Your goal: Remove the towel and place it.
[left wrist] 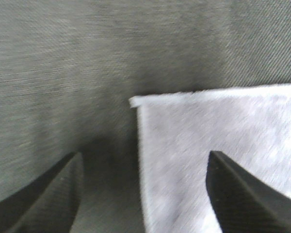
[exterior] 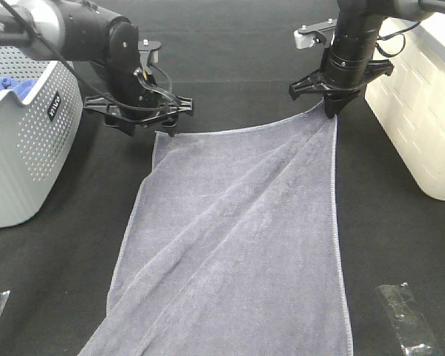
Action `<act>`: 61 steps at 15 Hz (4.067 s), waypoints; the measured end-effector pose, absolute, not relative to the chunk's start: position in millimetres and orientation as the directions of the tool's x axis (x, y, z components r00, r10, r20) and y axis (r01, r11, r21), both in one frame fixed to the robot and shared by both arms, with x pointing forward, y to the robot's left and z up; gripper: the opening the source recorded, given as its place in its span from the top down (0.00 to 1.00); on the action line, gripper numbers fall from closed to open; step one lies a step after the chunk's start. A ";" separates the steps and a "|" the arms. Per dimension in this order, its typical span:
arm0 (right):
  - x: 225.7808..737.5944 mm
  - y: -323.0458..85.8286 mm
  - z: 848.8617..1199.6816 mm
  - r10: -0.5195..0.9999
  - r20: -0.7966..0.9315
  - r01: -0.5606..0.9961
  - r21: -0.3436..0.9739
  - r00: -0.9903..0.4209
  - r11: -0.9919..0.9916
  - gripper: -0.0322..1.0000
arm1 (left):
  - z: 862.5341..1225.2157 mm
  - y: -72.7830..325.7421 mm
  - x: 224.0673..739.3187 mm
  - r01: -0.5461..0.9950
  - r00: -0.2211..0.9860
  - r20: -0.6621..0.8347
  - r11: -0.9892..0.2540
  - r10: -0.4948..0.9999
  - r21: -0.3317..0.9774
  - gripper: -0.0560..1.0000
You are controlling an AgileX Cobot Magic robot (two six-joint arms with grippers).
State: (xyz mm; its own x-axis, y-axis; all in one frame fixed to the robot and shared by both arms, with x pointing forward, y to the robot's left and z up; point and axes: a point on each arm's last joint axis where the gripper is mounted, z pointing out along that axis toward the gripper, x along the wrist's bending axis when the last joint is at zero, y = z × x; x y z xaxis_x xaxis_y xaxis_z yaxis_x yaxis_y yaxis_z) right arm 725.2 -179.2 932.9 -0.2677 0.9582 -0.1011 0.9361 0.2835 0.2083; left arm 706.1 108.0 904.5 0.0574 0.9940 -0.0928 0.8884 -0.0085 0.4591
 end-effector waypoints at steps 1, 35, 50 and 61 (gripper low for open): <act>725.2 -179.2 932.9 0.958 -0.101 0.936 0.208 -0.268 0.283 0.97 | 901.7 106.5 709.2 0.888 0.056 -0.097 -0.005 0.994 0.460 0.33; 775.7 -169.1 949.4 0.912 -0.268 0.581 0.706 -0.312 0.406 0.97 | 944.0 140.4 785.2 0.525 0.191 0.018 -0.117 0.981 0.843 0.95; 802.3 -179.7 874.8 0.906 -0.269 0.400 0.829 -0.327 0.391 0.97 | 872.4 155.5 818.6 0.352 0.252 -0.001 -0.091 0.968 0.932 0.95; 800.8 -180.0 851.1 0.910 -0.249 0.441 0.812 -0.331 0.382 0.33 | 849.0 157.2 816.5 0.419 0.225 -0.030 -0.069 0.974 0.905 0.34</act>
State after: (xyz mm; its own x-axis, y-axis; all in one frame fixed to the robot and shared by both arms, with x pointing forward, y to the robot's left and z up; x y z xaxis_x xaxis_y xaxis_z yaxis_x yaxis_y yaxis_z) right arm 800.8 -180.0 851.1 -0.3312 0.9102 -0.2487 0.4406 0.3823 0.8123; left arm 816.5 157.2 849.0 0.2253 0.9738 -0.0304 0.4188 -0.0686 0.9055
